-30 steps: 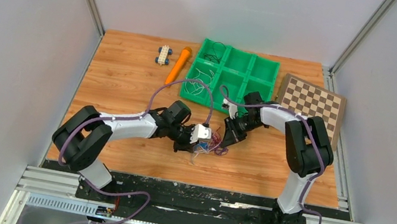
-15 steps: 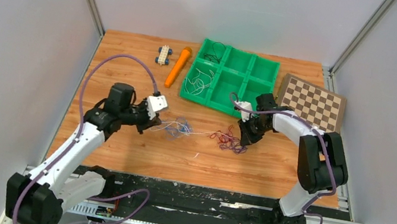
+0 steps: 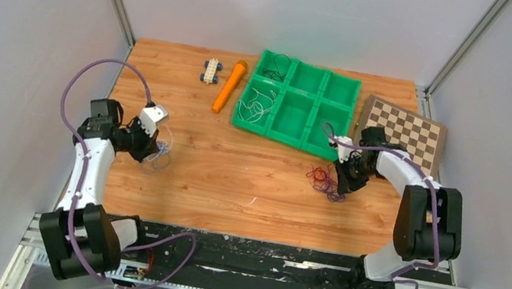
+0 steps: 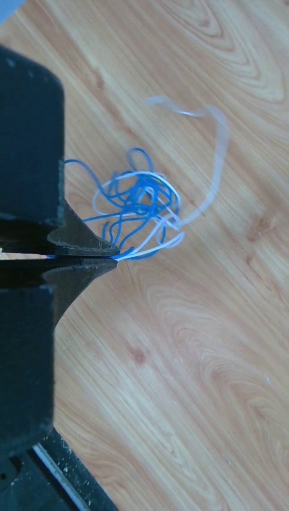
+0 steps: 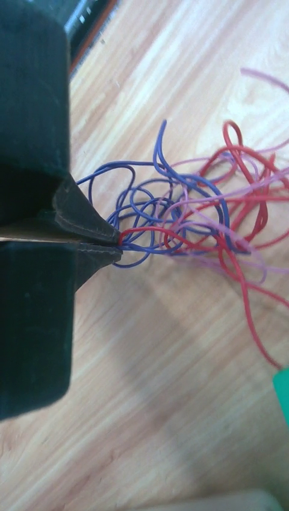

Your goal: Untangle the cables

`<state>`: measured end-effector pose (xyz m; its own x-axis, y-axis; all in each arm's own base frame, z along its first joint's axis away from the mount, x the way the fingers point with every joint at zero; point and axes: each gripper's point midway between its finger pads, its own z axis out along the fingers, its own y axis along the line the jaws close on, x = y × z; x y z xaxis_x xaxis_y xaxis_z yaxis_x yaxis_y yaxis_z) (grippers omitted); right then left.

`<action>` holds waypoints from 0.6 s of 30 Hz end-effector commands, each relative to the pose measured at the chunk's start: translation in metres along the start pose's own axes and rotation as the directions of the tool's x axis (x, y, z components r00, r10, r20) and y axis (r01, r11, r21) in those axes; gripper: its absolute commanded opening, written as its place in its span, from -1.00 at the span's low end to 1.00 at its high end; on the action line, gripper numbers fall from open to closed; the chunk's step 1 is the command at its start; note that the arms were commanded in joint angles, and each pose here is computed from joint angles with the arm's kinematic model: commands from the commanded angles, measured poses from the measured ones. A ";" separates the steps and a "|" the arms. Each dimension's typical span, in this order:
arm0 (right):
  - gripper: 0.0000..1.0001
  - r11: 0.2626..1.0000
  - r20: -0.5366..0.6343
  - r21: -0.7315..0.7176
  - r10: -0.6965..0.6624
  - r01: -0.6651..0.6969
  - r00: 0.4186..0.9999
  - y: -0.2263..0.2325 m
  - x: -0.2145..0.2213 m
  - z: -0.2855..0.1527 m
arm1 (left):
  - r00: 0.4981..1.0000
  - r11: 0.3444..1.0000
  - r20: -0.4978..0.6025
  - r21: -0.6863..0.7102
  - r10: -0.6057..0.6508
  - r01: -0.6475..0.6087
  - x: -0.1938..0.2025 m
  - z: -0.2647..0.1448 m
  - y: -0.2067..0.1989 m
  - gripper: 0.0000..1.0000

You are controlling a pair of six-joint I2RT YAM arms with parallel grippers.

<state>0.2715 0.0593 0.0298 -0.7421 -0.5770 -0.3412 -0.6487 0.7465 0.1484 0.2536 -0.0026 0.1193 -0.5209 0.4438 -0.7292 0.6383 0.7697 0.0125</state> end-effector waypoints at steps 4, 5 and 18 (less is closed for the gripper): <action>-1.00 0.947 0.212 -0.311 -0.014 0.081 0.977 0.064 -0.049 -0.036 | 0.986 0.971 0.132 0.202 0.103 -0.129 -0.043 0.004 -0.046 -1.00; -1.00 0.933 0.248 -0.347 -0.010 0.098 0.969 0.072 -0.057 -0.043 | 0.981 0.958 0.148 0.238 0.125 -0.159 -0.051 0.006 -0.061 -1.00; 0.69 0.863 0.432 -0.439 -0.042 0.250 0.901 0.115 -0.119 -0.072 | 0.929 0.827 0.331 0.467 0.164 -0.312 -0.083 0.028 -0.165 -1.00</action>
<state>0.2617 0.1483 0.1125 -0.6669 -0.4710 -0.5773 -0.7420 0.4909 0.4566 0.2078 -0.1694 0.1781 -0.1944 0.4030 -0.8943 0.9492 0.3074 -0.0678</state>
